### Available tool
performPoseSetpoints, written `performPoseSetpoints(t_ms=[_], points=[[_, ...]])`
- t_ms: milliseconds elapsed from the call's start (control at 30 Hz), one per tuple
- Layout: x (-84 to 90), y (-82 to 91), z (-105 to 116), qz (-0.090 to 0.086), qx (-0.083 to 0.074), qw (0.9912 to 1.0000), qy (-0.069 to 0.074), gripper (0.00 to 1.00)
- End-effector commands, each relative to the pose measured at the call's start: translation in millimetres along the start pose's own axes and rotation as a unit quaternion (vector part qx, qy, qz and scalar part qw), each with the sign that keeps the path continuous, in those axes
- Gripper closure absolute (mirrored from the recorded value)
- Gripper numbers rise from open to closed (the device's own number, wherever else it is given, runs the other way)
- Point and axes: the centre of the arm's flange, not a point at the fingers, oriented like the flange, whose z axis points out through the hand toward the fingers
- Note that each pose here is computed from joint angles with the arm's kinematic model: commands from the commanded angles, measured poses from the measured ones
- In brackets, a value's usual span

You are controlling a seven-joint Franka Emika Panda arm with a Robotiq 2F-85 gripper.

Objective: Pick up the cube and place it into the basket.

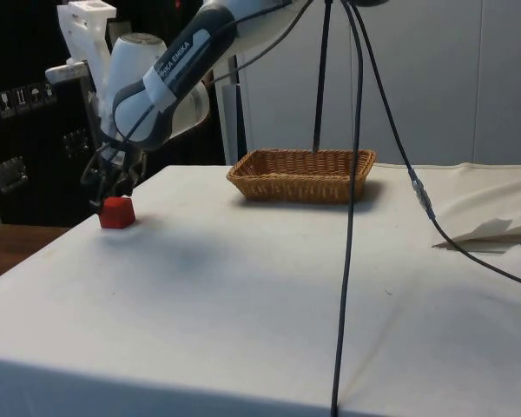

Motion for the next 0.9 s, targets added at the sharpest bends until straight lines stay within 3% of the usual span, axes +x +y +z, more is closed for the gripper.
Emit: performPoseSetpoints(t_ms=[0, 633, 733, 767, 800, 833, 867], points=[[1.1, -1.0, 1, 0.001, 0.004, 0.99998, 0.004, 0.00], [-8.4, -1.1, 11, 0.000, 0.000, 0.99999, -0.005, 0.03], [-8.0, -0.6, 11, 0.000, 0.000, 0.99999, -0.005, 0.31], [-8.4, -1.4, 11, 0.000, 0.000, 0.99998, -0.006, 0.60], [-8.4, -1.4, 11, 0.000, 0.000, 0.99998, -0.006, 0.72], [-8.8, -0.9, 11, 0.000, -0.001, 0.99998, -0.006, 0.82], [-8.4, -1.4, 11, 0.000, 0.000, 0.99998, -0.006, 0.82]])
